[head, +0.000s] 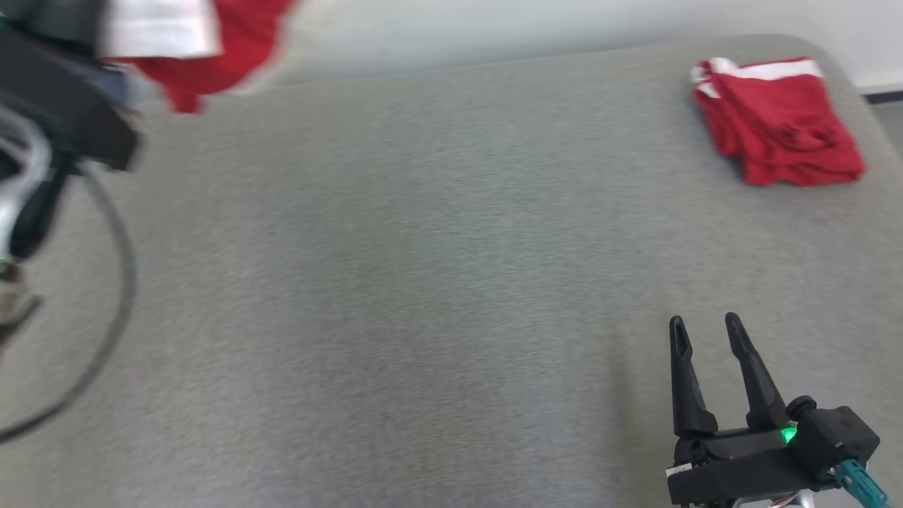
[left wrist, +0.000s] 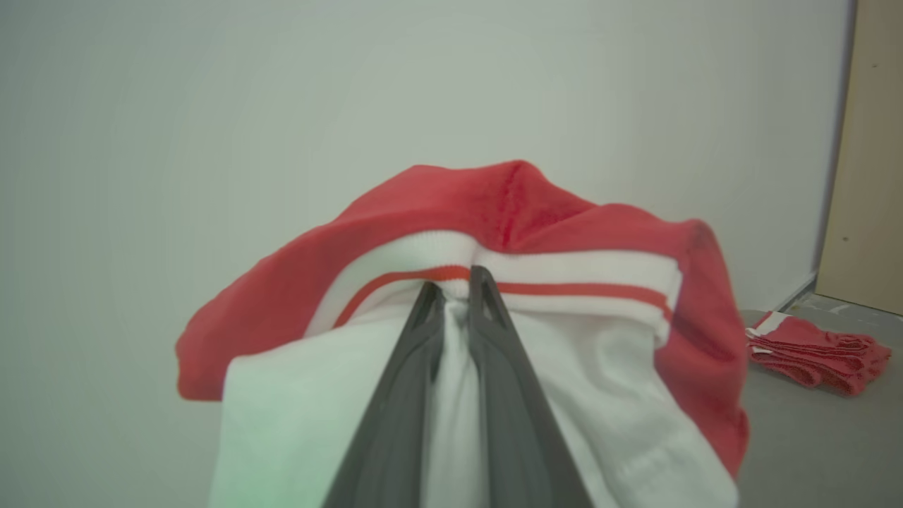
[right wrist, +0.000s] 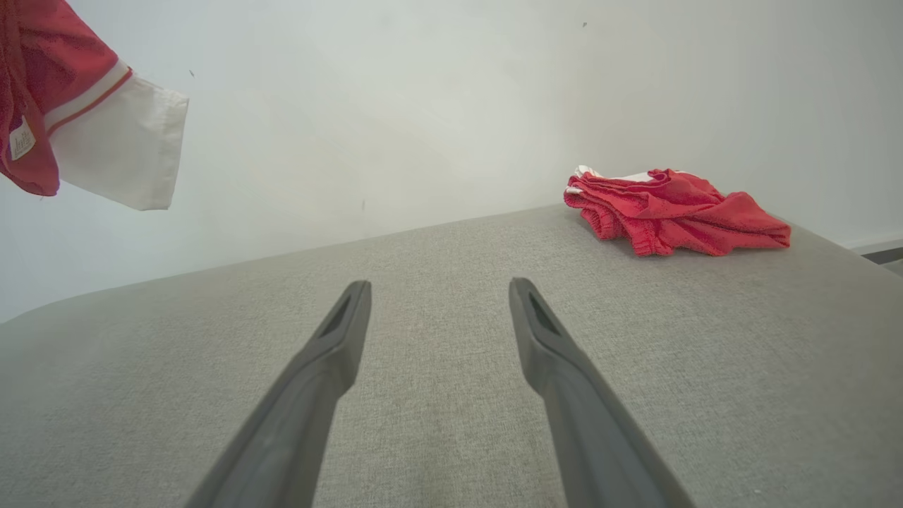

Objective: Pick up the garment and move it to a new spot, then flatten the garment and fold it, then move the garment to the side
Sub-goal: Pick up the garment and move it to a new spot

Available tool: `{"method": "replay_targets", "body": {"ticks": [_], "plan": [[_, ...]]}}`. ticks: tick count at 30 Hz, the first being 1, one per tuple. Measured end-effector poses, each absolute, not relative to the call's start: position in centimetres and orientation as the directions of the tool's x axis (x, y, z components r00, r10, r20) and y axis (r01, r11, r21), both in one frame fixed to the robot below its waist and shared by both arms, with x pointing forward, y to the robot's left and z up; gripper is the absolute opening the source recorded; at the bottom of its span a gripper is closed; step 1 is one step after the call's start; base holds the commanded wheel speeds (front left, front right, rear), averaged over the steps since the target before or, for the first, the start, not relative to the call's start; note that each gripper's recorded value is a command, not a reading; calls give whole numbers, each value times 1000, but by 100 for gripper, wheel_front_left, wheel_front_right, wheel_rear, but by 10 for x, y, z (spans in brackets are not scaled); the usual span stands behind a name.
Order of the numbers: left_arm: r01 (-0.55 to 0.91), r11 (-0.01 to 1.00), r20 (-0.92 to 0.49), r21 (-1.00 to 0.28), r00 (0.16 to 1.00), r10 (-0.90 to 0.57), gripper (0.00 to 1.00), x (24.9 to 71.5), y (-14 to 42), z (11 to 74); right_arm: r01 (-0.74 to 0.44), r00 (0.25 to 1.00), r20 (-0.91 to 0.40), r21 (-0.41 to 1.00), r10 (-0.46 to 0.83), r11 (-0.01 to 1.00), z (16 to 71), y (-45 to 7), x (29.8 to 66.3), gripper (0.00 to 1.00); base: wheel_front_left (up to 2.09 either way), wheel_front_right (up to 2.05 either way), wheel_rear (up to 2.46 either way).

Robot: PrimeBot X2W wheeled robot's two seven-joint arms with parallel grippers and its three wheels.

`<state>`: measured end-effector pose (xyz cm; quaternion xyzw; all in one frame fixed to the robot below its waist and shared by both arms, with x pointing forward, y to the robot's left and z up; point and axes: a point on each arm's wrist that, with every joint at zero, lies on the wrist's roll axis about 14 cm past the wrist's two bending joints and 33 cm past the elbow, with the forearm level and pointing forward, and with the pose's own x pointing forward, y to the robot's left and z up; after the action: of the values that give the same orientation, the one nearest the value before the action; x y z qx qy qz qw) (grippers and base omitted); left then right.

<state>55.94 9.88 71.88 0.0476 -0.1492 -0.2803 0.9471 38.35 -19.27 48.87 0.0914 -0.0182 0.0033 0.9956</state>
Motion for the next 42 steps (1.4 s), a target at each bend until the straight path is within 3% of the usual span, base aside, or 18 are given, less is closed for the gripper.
{"method": "replay_targets", "body": {"ticks": [11, 16, 19, 28, 32, 37, 38, 39, 42], "plan": [[804, 583, 324, 118, 524, -787, 0, 499, -62, 732, 139, 987, 52, 205, -153, 969, 498, -239, 348, 100, 0, 0, 0], [861, 507, 293, 31, 477, -828, 0, 479, -97, 699, 189, 977, 60, 197, -204, 962, 502, -253, 336, 100, 0, 0, 0], [866, 499, 257, -36, 490, -833, 0, 473, -101, 671, 201, 974, 62, 193, -216, 960, 503, -257, 334, 100, 0, 0, 0], [744, 631, 19, -222, 650, -760, 0, 469, -52, 541, 165, 984, 40, 191, -176, 968, 495, -245, 344, 100, 0, 0, 0], [699, 677, -121, -231, 670, -733, 0, 454, -30, 483, 151, 986, 40, 186, -161, 971, 494, -242, 348, 100, 0, 0, 0], [647, 719, -154, -254, 707, -691, 0, 445, -13, 463, 128, 989, 49, 174, -139, 976, 497, -236, 352, 100, 0, 0, 0], [645, 721, -156, -253, 708, -689, 68, 443, -11, 462, 121, 990, 51, 173, -132, 977, 497, -234, 353, 100, 0, 0, 0], [649, 721, -150, -244, 709, -689, 100, 441, -9, 462, 113, 991, 52, 169, -123, 979, 497, -231, 354, 100, 0, 0, 0], [639, 731, -89, -237, 735, -672, 100, 440, -6, 477, 94, 993, 60, 165, -105, 982, 499, -226, 355, 100, 0, 0, 0]]}}
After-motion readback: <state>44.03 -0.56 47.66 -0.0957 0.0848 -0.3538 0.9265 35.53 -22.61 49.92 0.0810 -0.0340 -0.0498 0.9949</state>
